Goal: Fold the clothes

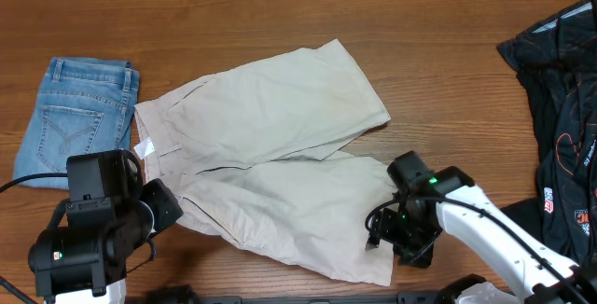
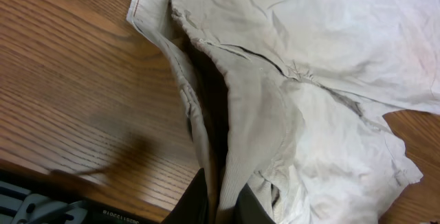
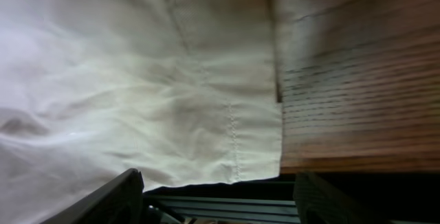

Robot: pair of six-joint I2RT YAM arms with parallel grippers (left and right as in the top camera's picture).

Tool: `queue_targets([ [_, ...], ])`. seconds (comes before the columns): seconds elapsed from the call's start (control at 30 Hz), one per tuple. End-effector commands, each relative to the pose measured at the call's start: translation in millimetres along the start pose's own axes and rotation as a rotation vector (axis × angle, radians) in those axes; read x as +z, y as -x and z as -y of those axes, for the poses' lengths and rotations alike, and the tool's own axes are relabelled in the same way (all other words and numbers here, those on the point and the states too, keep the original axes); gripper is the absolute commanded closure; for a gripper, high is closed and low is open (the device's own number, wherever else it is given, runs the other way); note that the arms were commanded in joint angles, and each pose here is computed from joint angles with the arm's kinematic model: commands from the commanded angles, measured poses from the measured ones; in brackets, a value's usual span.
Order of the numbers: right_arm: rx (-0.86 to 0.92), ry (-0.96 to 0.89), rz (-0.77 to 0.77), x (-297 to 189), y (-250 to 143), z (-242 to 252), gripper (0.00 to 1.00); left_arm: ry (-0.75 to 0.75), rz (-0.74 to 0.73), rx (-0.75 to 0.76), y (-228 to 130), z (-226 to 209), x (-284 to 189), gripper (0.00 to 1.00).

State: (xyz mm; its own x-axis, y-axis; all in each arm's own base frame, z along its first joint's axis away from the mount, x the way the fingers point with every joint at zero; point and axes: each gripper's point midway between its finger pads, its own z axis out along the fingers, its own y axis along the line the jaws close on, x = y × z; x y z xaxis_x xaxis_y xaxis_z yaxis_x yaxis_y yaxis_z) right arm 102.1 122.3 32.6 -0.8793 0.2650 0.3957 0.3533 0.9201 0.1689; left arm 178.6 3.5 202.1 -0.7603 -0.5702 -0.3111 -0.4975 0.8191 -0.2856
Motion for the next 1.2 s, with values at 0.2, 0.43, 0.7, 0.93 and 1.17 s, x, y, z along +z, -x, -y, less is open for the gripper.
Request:
queue_targets([
  [0.2, 0.082, -0.028, -0.021, 18, -8, 11, 0.27, -0.022, 0.031, 0.000, 7, 5, -7, 0.90],
  [0.43, 0.060, 0.010, -0.061, 35, -17, 10, 0.28, -0.021, 0.030, 0.000, 7, 5, -7, 0.90],
  [0.7, 0.089, 0.006, -0.068, 40, -20, 12, 0.48, -0.021, 0.031, 0.000, 7, 5, -7, 0.89],
  [0.93, 0.086, 0.009, -0.065, 40, -19, 12, 0.75, -0.021, 0.031, 0.000, 7, 5, -7, 0.89],
  [1.17, 0.074, 0.025, -0.041, 40, -13, 7, 0.96, -0.020, 0.031, 0.001, 7, 5, -7, 0.89],
])
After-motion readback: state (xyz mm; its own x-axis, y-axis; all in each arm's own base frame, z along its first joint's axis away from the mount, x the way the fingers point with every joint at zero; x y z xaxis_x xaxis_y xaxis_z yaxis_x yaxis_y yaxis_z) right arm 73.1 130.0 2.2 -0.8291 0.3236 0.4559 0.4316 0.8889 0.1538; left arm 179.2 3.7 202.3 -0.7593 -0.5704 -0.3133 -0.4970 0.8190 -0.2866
